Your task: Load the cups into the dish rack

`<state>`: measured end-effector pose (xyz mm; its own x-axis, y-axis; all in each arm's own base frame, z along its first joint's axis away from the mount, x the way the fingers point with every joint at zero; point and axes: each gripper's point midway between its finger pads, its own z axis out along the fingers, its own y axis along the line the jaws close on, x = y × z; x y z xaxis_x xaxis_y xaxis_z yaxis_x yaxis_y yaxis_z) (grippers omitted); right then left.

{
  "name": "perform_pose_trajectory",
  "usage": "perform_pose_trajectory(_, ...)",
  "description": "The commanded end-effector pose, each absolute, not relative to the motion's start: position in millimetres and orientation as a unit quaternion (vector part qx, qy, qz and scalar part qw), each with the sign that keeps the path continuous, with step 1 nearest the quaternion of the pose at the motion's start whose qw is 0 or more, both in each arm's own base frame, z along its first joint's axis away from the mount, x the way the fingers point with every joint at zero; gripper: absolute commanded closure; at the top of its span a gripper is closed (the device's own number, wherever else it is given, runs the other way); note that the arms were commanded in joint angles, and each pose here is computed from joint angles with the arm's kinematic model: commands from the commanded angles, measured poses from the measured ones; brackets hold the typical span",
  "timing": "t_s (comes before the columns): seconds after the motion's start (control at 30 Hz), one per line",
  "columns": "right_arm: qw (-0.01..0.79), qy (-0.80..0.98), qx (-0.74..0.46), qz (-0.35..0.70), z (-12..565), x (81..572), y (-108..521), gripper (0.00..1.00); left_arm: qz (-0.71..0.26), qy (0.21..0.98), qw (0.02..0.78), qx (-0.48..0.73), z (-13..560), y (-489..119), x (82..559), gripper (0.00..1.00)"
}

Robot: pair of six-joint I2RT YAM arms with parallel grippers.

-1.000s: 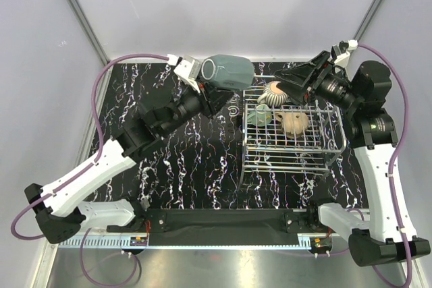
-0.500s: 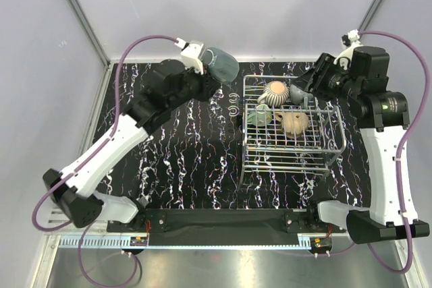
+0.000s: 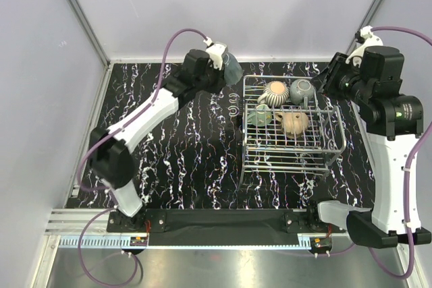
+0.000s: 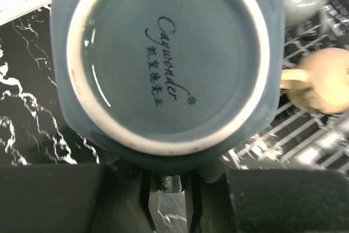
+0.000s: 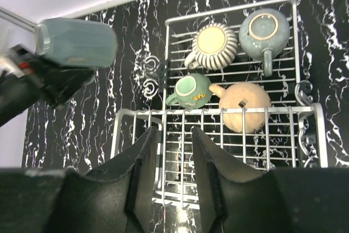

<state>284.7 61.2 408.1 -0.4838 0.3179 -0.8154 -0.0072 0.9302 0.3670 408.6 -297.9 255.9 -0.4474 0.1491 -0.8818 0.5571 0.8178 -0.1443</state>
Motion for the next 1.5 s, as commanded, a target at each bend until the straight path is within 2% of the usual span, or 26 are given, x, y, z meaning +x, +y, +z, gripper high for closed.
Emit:
perform_pose_trajectory(0.0,0.537,0.826,0.091,0.147,433,276,52,0.62,-0.253,0.737,0.577,0.244,332,-324,446,1.00)
perform_pose_trajectory(0.07,0.540,0.823,0.092,0.147,436,273,52,0.62,-0.256,0.734,0.575,0.255,336,-331,452,1.00)
perform_pose_trajectory(0.13,0.543,0.822,0.093,0.146,436,271,51,0.62,-0.251,0.747,0.555,0.268,312,-339,462,1.00)
perform_pose_trajectory(0.37,0.550,0.820,0.095,0.129,435,271,45,0.62,-0.249,0.762,0.526,0.285,282,-360,486,1.00)
perform_pose_trajectory(0.73,0.548,0.814,0.094,0.170,435,265,57,0.64,-0.313,0.784,0.487,0.225,235,-392,490,1.00)
perform_pose_trajectory(1.23,0.545,0.811,0.086,0.195,435,261,66,0.67,-0.312,0.803,0.467,0.200,192,-418,485,1.00)
perform_pose_trajectory(1.47,0.543,0.812,0.087,0.193,432,260,66,0.69,-0.307,0.798,0.479,0.201,191,-429,484,1.00)
